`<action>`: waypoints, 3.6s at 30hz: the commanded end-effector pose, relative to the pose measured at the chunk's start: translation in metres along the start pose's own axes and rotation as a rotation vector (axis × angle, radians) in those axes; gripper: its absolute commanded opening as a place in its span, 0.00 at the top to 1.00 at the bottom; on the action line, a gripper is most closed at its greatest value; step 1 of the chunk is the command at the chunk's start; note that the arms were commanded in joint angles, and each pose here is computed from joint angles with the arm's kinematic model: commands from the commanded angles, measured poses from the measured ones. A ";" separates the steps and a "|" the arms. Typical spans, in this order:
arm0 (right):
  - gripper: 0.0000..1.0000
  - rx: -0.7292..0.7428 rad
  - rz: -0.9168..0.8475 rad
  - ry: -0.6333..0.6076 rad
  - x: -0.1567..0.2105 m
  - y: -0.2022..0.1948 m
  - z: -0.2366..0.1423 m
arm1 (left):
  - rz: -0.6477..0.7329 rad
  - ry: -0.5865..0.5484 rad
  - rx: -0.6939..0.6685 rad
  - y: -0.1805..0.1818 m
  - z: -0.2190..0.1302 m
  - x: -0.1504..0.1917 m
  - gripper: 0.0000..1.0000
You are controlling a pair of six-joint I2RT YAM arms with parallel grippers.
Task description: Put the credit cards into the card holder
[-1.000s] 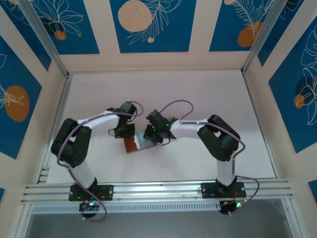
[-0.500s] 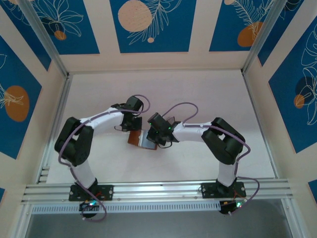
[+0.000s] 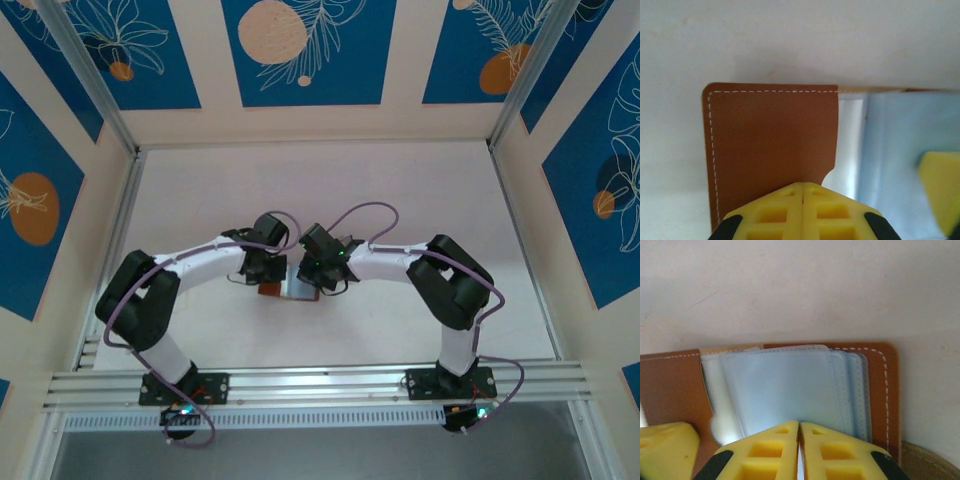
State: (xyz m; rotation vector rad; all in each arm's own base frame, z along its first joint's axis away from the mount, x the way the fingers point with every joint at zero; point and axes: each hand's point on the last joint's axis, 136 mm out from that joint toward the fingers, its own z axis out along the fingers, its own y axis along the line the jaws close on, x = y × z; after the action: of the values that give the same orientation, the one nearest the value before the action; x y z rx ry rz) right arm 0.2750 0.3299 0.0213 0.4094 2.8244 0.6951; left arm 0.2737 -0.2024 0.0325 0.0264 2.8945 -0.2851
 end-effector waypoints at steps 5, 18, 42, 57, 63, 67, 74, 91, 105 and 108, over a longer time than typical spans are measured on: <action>0.87 0.156 -0.112 0.039 -0.002 -0.026 -0.009 | -0.037 0.025 -0.048 0.018 0.025 0.016 1.00; 0.64 0.252 -0.375 -0.074 -0.062 -0.016 -0.109 | -0.058 -0.018 -0.009 0.014 0.030 0.028 1.00; 0.74 0.179 -0.299 -0.003 -0.120 -0.059 -0.091 | -0.055 -0.004 0.016 -0.001 0.037 0.032 1.00; 0.74 0.308 -0.379 -0.007 -0.119 -0.058 -0.074 | -0.062 0.005 0.026 -0.004 0.041 0.034 1.00; 0.74 0.331 -0.393 -0.003 -0.115 -0.059 -0.070 | -0.061 0.005 0.029 -0.005 0.042 0.034 1.00; 0.75 0.373 -0.423 -0.025 -0.113 -0.057 -0.073 | -0.063 0.009 0.030 -0.005 0.043 0.034 1.00; 0.73 0.431 -0.464 -0.044 -0.110 -0.055 -0.077 | -0.064 0.010 0.033 -0.005 0.045 0.035 1.00; 0.76 0.402 -0.459 -0.014 -0.101 -0.052 -0.072 | -0.069 0.012 0.031 -0.002 0.045 0.038 1.00; 0.82 0.444 -0.497 -0.005 -0.093 -0.050 -0.071 | -0.070 0.017 0.033 -0.003 0.047 0.038 1.00; 0.85 0.447 -0.497 0.005 -0.092 -0.050 -0.068 | -0.070 0.015 0.035 -0.003 0.046 0.038 1.00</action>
State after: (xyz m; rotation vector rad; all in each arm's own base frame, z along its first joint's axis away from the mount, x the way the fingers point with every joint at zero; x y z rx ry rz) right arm 0.3328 0.2288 0.0670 -0.2175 2.8834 -0.0061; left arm 0.2841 -0.2294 0.0206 -0.0713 2.7410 -0.4420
